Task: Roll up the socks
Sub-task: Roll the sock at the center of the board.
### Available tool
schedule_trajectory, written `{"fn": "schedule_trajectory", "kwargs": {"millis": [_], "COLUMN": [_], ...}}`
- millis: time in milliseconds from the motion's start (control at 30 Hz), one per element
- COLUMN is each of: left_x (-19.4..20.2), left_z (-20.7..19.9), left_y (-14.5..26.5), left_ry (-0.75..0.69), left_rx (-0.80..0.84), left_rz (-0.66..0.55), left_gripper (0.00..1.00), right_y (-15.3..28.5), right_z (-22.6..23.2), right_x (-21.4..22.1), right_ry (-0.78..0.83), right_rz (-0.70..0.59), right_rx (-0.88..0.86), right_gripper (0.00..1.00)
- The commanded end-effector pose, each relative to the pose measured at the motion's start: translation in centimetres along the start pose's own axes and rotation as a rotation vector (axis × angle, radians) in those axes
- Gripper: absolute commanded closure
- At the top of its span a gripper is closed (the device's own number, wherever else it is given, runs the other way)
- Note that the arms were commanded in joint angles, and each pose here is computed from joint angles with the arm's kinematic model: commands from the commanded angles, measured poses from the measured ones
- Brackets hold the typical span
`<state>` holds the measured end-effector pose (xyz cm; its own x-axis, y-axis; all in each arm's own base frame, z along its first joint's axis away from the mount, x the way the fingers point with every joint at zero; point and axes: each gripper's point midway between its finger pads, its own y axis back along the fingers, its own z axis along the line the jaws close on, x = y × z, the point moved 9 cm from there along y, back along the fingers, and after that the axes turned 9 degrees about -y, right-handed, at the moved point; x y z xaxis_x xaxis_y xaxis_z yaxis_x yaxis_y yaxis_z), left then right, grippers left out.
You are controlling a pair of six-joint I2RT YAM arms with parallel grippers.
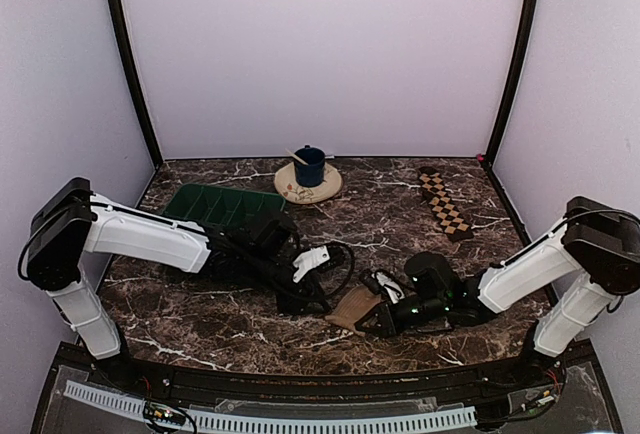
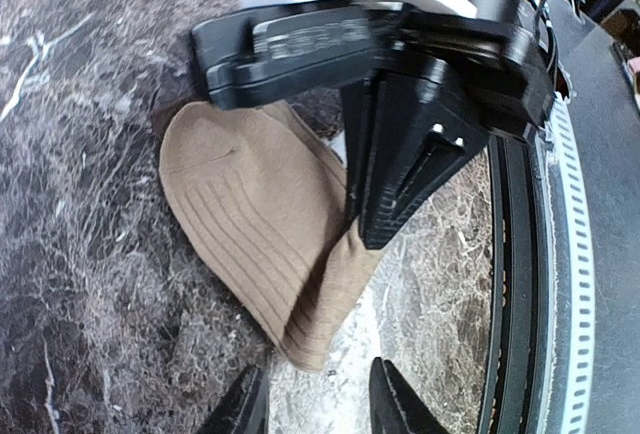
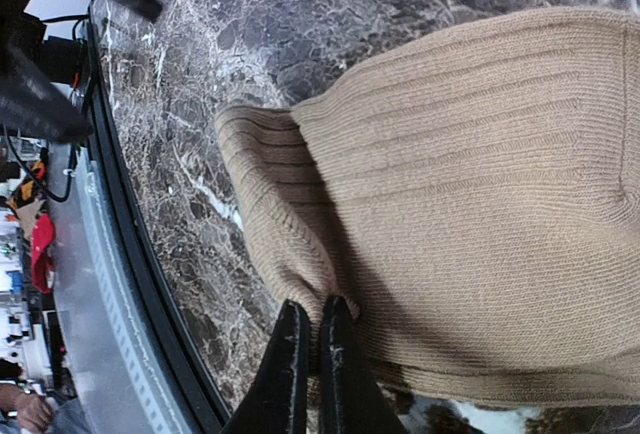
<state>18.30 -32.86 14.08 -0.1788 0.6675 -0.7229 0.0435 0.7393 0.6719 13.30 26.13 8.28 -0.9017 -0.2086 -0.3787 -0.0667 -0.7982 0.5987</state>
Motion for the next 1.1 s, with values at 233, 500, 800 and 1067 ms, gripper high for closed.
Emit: {"fn": "schedule_trajectory", "kwargs": {"millis": [233, 500, 800, 1067], "left_x": [-1.0, 0.0, 0.4, 0.7], "left_z": [-3.3, -5.1, -6.8, -6.5], "left_y": [-0.1, -2.0, -3.2, -4.5], "left_ry": [-0.279, -0.44, -0.625, -0.707], "left_rx": [-0.087, -0.15, -0.212, -0.303], "left_rz": [0.007, 0.073, 0.085, 0.098], "left_gripper": [0.66, 0.7, 0.79, 0.77], "right_y": [0.6, 0.8, 0.8, 0.8], "right_z": [-0.3, -0.7, -1.0, -1.0], "right_x": [0.4, 0.7, 1.0, 1.2], "right_ry": [-0.146, -0.179, -0.194, -0.203], "right_rz": [-0.009, -0.014, -0.007, 0.0], "right_rx": [-0.095, -0.084, -0.081, -0.091], "right_gripper": [1.0, 1.0, 1.0, 1.0]}}
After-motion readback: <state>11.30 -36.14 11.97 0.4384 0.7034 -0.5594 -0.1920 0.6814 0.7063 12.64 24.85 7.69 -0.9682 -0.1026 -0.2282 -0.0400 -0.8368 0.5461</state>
